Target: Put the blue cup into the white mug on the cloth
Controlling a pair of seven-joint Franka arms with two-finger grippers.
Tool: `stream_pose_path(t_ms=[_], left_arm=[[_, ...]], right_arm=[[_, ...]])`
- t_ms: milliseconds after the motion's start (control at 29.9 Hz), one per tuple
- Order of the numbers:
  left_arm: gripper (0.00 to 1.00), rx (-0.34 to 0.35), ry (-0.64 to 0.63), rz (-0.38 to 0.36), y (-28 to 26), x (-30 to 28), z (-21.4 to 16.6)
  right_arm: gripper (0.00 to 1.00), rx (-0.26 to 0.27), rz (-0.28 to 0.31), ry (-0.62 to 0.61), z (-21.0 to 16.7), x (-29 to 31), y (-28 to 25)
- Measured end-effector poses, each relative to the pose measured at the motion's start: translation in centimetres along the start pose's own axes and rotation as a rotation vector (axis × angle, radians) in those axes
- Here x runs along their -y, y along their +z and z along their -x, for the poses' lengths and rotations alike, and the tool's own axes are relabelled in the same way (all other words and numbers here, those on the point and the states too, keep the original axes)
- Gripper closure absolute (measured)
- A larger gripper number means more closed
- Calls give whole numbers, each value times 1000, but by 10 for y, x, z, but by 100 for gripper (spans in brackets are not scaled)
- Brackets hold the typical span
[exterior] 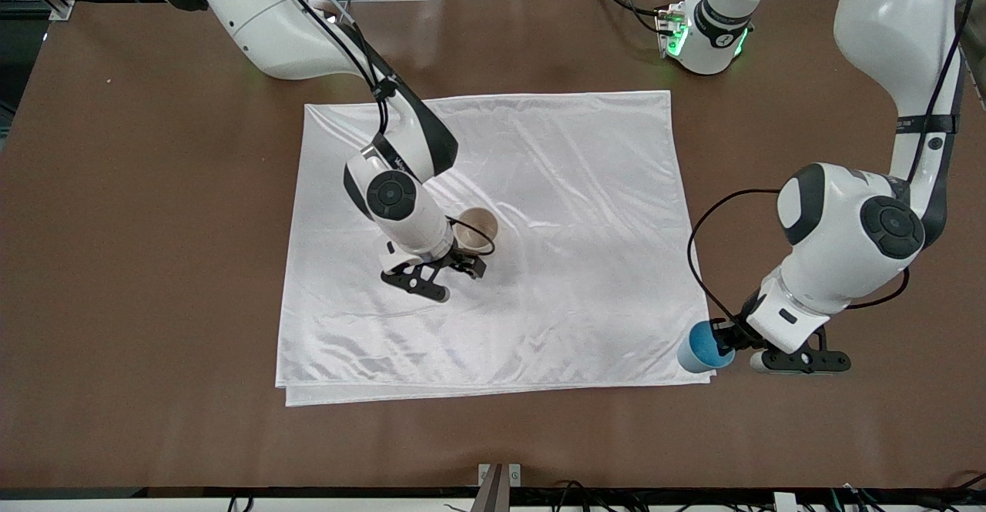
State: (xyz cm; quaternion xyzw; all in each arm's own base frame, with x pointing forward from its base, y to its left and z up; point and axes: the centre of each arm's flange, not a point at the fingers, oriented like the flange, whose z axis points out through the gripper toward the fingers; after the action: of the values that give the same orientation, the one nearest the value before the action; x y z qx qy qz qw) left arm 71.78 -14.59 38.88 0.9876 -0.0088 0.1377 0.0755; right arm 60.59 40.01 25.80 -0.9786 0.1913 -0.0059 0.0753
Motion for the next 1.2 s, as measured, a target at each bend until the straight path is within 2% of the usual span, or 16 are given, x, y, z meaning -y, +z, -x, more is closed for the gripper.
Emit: stream_pose_path(t_ms=[200,568,768,1202], left_arm=[[96,11,1,-4,-11,-7,2],[96,17,1,-7,-14,-8,2],[96,18,2,-5,-14,-12,3],[96,27,-27,8,-11,-45,11]], right_arm=[[0,-13,15,-15,-42,-31,-6],[0,46,85,-120,-105,-101,-11],[0,75,103,-176,-138,-143,-23],[0,125,119,-252,-174,-201,-35]])
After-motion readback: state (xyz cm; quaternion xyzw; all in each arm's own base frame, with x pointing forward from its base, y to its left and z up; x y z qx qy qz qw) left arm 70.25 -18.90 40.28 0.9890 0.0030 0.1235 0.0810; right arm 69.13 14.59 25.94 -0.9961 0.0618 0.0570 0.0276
